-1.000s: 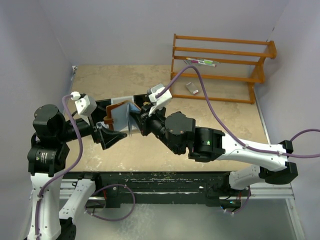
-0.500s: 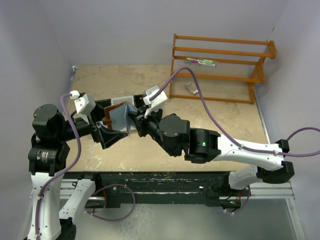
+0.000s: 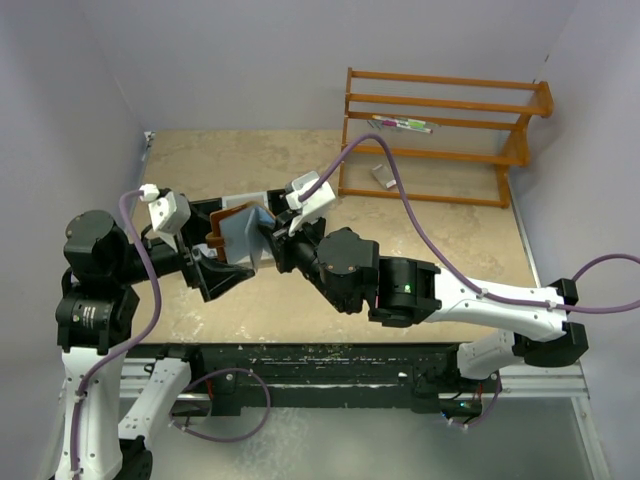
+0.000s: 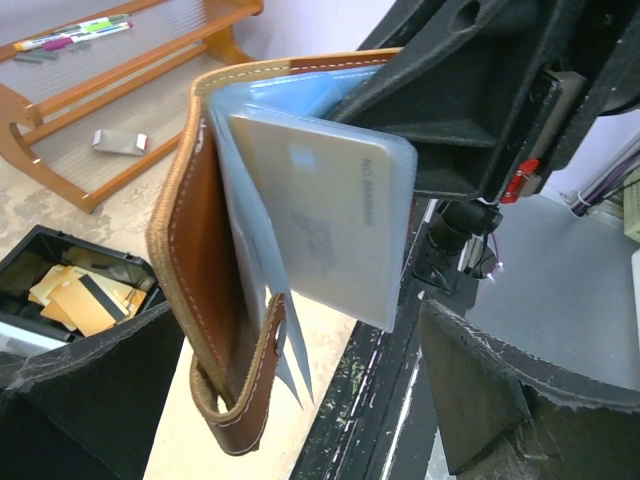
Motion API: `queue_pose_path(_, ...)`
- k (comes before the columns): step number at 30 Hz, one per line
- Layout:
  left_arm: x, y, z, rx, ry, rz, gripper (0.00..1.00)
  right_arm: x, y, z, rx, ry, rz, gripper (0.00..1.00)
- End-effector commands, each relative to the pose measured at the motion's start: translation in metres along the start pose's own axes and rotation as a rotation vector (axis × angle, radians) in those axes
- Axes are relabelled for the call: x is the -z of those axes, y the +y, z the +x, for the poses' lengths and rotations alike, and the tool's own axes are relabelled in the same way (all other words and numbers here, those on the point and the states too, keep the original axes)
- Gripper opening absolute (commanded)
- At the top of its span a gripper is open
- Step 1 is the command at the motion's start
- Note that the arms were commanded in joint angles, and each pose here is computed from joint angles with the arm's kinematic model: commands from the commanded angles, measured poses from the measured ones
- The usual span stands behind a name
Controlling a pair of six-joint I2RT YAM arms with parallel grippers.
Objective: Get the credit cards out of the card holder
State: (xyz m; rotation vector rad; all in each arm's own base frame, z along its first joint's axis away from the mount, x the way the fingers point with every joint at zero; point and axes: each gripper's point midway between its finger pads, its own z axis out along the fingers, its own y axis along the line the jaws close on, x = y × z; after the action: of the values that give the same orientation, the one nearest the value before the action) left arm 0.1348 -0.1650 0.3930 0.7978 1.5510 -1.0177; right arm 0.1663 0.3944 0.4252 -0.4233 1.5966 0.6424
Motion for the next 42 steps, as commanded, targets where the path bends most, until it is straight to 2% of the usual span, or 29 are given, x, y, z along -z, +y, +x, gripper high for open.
queue_pose_path(1, 0.0, -0.015, -0.003, -0.02, -0.009, 0.091, 0.99, 0.008, -0.003, -0.04, -0.074, -0.09, 0.007, 0.0)
queue_pose_path(8, -0.001, -0.01, -0.001, -0.041, -0.003, 0.075, 1.0, 0.01, -0.002, -0.041, -0.082, -0.093, -0.001, 0.0)
queue_pose_path(15, 0.01, -0.016, 0.003, -0.262, 0.057, 0.084, 0.97, 0.027, 0.003, -0.045, -0.127, -0.131, -0.122, 0.0)
queue_pose_path(17, 0.012, -0.023, 0.003, -0.272, 0.074, 0.117, 0.97, 0.031, 0.001, -0.048, -0.135, -0.141, -0.131, 0.0)
queue_pose_path(27, 0.011, -0.03, -0.007, -0.258, 0.055, 0.16, 0.77, 0.033, -0.005, -0.052, -0.118, -0.159, -0.116, 0.0)
queue_pose_path(31, 0.011, -0.033, -0.011, -0.238, 0.052, 0.168, 0.74, 0.033, -0.004, -0.049, -0.113, -0.154, -0.121, 0.0)
queue_pose_path(33, 0.01, -0.032, -0.014, -0.212, 0.044, 0.157, 0.74, 0.032, -0.004, -0.049, -0.112, -0.153, -0.121, 0.0)
queue_pose_path(38, 0.007, -0.039, -0.017, -0.1, 0.001, 0.184, 0.84, 0.028, -0.002, -0.045, -0.105, -0.134, -0.105, 0.0)
queue_pose_path(40, 0.008, -0.041, -0.016, -0.074, -0.006, 0.185, 0.92, 0.025, -0.001, -0.043, -0.101, -0.121, -0.096, 0.0)
queue_pose_path(42, 0.008, -0.04, -0.016, -0.073, -0.01, 0.176, 0.92, 0.022, 0.001, -0.04, -0.099, -0.113, -0.089, 0.0)
